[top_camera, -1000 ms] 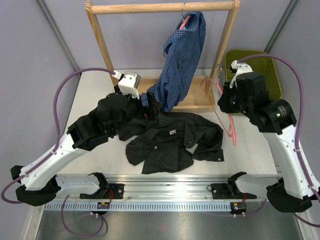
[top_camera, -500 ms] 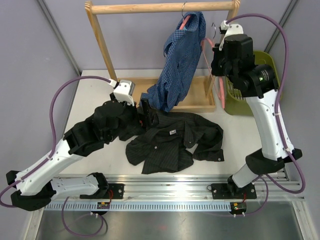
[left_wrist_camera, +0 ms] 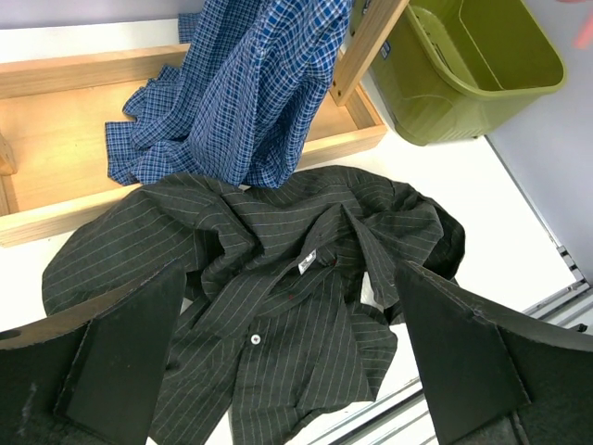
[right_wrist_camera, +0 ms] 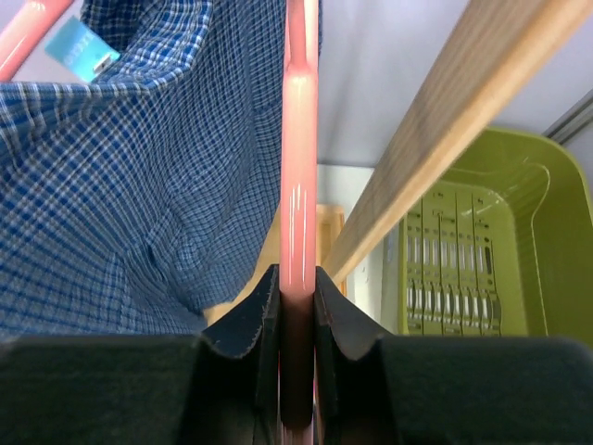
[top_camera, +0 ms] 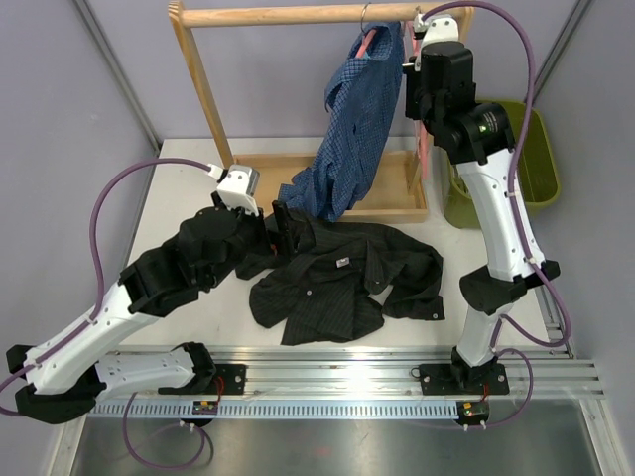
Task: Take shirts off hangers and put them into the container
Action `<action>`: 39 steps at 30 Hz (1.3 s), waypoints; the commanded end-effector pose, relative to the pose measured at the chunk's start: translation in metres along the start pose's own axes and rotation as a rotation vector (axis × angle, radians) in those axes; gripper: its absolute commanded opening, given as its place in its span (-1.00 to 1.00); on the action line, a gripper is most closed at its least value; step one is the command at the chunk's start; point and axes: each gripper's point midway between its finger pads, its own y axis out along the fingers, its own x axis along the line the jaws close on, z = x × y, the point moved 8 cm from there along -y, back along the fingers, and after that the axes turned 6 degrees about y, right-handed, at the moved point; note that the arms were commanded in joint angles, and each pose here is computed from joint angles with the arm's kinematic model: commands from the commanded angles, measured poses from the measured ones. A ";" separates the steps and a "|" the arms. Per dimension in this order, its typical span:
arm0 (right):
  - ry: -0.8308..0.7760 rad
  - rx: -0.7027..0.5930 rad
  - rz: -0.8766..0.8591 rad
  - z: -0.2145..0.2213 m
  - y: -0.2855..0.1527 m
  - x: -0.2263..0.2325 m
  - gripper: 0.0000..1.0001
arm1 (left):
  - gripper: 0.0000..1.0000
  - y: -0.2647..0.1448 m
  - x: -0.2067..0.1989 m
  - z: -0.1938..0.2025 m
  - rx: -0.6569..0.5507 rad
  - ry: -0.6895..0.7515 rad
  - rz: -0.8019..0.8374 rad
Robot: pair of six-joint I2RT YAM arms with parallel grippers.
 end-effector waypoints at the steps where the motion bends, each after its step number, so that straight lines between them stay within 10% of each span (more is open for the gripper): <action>1: 0.040 -0.174 0.041 -0.033 0.001 -0.002 -1.00 | 0.98 -0.002 0.000 -0.007 -0.051 -0.042 -0.003; 12: 0.093 -0.276 0.067 -0.053 0.003 -0.002 -1.00 | 0.98 -0.003 0.000 -0.003 -0.042 -0.057 0.016; 32: 0.121 -0.096 0.056 -0.009 0.044 -0.003 -0.99 | 0.98 -0.005 -0.001 -0.004 -0.051 -0.080 0.026; 37: 0.122 -0.090 0.032 -0.010 0.035 -0.004 -0.68 | 0.98 -0.004 -0.002 -0.003 -0.048 -0.084 0.029; 39: 0.121 -0.091 0.032 -0.012 0.030 -0.006 0.08 | 0.98 -0.004 -0.002 -0.003 -0.050 -0.085 0.028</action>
